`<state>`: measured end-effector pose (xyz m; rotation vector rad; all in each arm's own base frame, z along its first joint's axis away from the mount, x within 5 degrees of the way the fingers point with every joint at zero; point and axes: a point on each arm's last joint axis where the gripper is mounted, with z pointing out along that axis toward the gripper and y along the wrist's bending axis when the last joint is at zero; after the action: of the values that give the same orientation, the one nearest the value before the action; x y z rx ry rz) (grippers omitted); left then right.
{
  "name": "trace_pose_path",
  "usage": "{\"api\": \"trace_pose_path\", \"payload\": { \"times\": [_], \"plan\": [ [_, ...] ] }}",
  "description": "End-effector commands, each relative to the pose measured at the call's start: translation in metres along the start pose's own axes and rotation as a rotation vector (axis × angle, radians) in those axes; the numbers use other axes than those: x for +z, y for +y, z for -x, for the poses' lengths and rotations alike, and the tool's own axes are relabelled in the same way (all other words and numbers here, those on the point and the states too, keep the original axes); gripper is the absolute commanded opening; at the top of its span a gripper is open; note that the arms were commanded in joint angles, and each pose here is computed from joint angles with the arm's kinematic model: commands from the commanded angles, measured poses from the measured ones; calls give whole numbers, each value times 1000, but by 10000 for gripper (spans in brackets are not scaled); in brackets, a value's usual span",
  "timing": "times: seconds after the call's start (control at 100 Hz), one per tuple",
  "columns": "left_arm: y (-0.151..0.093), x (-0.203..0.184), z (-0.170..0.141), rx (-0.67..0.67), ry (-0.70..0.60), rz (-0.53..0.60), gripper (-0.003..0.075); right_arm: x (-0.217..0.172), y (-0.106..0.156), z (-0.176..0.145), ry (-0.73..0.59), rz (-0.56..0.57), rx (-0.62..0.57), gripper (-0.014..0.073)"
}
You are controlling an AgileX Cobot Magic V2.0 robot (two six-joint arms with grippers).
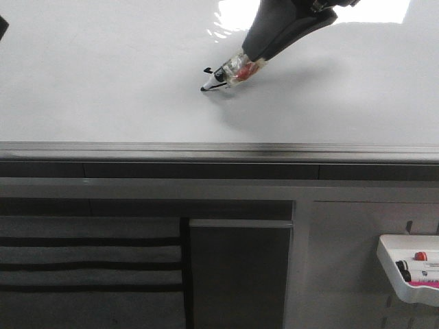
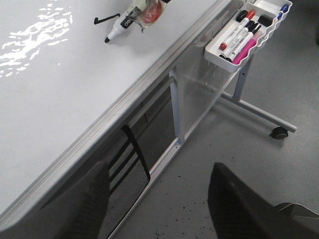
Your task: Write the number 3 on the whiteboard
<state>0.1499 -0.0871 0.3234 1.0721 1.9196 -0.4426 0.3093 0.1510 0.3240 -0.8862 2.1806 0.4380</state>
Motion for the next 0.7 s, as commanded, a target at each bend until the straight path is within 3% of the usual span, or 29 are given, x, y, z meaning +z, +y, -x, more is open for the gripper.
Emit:
{"api": "trace_pose_path", "payload": {
  "times": [0.0,0.17,0.36,0.53,0.69],
  "plan": [
    [2,-7,13,-28,-81,40,405,-20,-8,11,-83,-62,3,8],
    [2,-7,13,-28,-81,40,405,-13,1,-7,19,2,5,8],
    [2,-7,13,-28,-81,40,405,16,16,2,-57,-24,-32,8],
    [2,-7,13,-28,-81,40,405,-3,25,13,-60,39,-20,8],
    [2,-7,13,-28,-81,40,405,-43,56,6,-44,129,-83,8]
  ]
}}
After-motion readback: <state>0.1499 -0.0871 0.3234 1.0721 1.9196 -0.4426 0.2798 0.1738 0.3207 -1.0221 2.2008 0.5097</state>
